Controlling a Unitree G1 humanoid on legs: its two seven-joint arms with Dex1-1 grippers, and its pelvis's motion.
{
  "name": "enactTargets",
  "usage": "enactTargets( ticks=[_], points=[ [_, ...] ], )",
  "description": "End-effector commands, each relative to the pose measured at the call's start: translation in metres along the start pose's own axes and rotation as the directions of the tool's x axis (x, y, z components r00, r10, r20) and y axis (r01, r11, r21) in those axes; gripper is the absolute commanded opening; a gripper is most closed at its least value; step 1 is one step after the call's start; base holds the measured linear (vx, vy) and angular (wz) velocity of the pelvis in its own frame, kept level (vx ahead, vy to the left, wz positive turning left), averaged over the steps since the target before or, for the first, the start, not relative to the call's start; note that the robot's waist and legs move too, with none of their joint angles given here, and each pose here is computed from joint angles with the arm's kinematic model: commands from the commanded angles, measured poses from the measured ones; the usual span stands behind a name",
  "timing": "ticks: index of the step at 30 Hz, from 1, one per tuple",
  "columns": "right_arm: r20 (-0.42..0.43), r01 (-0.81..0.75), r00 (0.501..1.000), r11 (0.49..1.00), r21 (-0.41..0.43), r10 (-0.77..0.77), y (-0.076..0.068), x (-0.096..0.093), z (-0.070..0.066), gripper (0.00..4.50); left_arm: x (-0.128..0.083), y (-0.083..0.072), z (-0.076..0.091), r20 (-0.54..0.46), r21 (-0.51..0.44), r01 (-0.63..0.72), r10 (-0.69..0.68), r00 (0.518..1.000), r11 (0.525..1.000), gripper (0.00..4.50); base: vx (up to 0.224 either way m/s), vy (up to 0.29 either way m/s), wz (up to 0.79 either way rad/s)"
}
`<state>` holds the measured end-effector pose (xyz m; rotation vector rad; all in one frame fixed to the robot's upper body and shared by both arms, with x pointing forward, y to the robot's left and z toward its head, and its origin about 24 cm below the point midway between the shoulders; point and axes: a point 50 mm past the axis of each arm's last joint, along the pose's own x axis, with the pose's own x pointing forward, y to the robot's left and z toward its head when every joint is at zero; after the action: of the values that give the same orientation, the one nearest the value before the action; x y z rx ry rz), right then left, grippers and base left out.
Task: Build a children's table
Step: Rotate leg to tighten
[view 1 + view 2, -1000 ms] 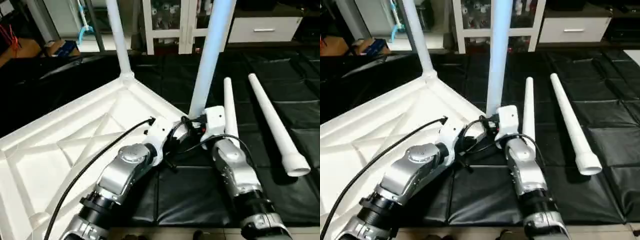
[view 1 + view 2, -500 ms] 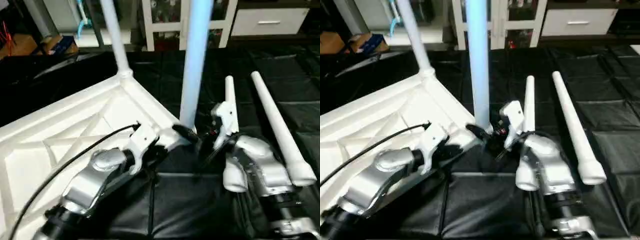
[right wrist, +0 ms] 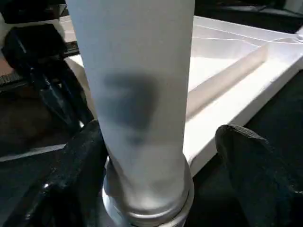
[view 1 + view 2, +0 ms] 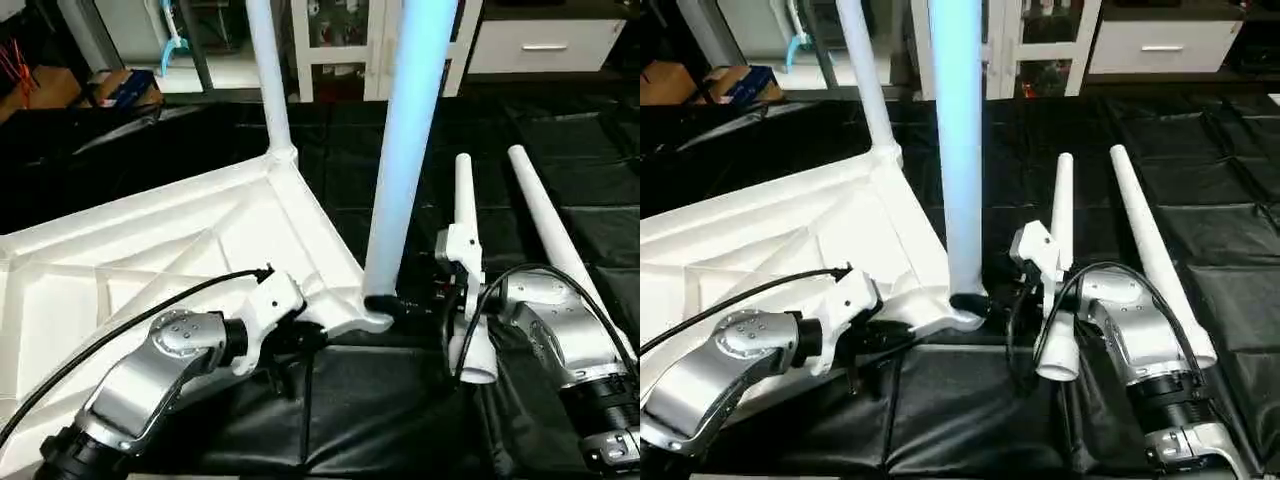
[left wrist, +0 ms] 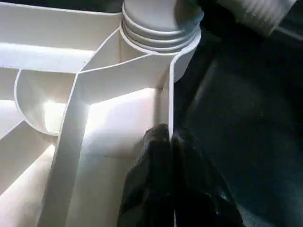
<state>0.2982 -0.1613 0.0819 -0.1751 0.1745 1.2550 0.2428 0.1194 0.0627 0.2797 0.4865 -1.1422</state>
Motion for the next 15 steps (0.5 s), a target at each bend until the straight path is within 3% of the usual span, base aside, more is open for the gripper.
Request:
enactTargets(
  ticks=[1, 5, 15],
  points=[
    [0.002, -0.032, 0.999, 0.999, -0.01, 0.032, 0.0, 0.0, 0.001, 3.65, 0.008, -0.019, -0.023, -0.092, -0.086, 0.127, -0.135, 0.987, 0.988, 0.0, 0.0, 0.0, 0.0],
    [-0.016, -0.068, 0.998, 0.998, 0.008, 0.068, 0.006, 0.003, -0.006, 3.37, 0.009, -0.019, -0.021, -0.093, -0.084, 0.129, -0.136, 0.986, 0.988, 0.0, 0.0, 0.0, 0.0],
    [-0.014, -0.076, 0.997, 0.997, 0.01, 0.076, 0.007, 0.0, -0.009, 2.55, 0.009, -0.017, -0.021, -0.095, -0.086, 0.123, -0.131, 0.987, 0.989, 0.0, 0.0, 0.0, 0.0]
  ],
)
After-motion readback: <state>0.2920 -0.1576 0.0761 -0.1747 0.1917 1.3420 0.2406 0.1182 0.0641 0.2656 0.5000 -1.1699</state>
